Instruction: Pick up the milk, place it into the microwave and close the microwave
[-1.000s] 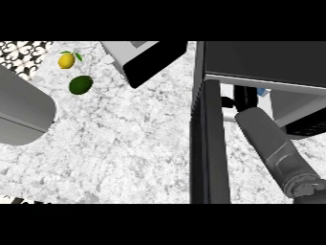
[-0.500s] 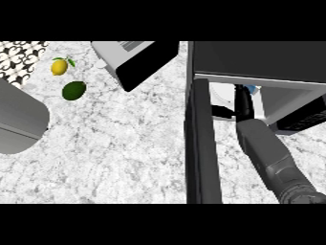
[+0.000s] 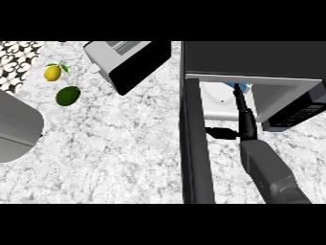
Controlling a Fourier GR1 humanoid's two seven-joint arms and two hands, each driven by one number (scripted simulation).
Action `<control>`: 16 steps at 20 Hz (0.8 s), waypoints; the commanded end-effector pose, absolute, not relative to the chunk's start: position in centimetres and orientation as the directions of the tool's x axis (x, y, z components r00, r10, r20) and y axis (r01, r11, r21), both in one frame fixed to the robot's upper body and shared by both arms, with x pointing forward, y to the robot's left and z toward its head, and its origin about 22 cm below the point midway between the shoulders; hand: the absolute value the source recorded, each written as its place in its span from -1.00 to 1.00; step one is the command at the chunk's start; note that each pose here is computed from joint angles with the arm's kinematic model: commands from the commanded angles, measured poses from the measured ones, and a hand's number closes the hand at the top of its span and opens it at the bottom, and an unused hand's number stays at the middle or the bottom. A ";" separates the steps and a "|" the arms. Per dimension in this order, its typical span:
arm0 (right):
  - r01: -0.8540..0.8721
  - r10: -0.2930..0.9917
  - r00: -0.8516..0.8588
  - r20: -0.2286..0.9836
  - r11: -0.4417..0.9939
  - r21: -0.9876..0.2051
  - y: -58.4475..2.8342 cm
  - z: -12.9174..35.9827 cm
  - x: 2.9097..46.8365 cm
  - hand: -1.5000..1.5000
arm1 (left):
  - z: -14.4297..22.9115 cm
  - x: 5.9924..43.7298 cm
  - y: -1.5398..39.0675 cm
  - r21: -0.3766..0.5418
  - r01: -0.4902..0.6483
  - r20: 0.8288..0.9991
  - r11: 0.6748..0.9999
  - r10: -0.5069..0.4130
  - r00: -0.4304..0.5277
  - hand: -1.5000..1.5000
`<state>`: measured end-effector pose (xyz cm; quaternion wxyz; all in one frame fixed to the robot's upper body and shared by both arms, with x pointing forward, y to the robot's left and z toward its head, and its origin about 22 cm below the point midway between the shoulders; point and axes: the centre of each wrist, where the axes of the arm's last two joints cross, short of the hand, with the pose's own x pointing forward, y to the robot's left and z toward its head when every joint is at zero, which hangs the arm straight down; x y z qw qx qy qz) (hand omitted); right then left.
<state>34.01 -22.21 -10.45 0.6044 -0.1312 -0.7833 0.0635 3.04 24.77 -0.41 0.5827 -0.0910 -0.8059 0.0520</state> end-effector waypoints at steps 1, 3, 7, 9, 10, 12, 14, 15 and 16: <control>0.118 0.222 -0.280 0.934 0.974 -0.195 -23.1 -12.0 32.2 -1.00 | -1.2 3.0 24.9 -0.192 0.082 0.935 0.978 0.208 -0.287 -1.00; 0.089 0.186 -0.285 0.940 0.982 -0.167 -21.4 -13.9 30.1 -1.00 | -2.2 2.8 23.6 -0.202 0.083 0.939 0.976 0.218 -0.265 -1.00; 0.043 0.138 -0.280 0.950 0.990 -0.132 -24.3 -13.4 30.3 -1.00 | 2.2 2.2 24.6 -0.178 0.112 0.945 0.978 0.202 -0.258 -1.00; -0.003 0.080 -0.271 0.959 0.996 -0.084 -26.1 -14.7 28.1 -1.00 | 0.6 3.4 24.4 -0.163 0.093 0.945 0.982 0.183 -0.271 -1.00; -0.024 0.088 -0.264 0.961 0.995 -0.097 -26.6 -15.6 26.7 -1.00 | -0.3 2.3 23.1 -0.157 0.118 0.952 0.981 0.182 -0.246 -1.00; -0.028 0.096 -0.261 0.961 0.994 -0.107 -27.7 -15.0 27.0 -1.00 | 0.7 1.6 23.8 -0.154 0.157 0.957 0.976 0.187 -0.223 -1.00; -0.017 0.086 -0.281 0.956 0.995 -0.094 -27.4 -15.6 26.0 -1.00 | -1.5 3.8 23.4 -0.129 0.140 0.964 0.982 0.157 -0.214 -1.00; -0.004 0.107 -0.256 0.961 0.994 -0.112 -29.0 -15.4 25.6 -1.00 | 0.0 2.3 22.9 -0.136 0.174 0.961 0.975 0.172 -0.215 -1.00; 0.000 0.101 -0.270 0.958 0.995 -0.105 -29.5 -14.6 26.4 -1.00 | 0.4 4.0 22.2 -0.145 0.148 0.957 0.978 0.177 -0.231 -1.00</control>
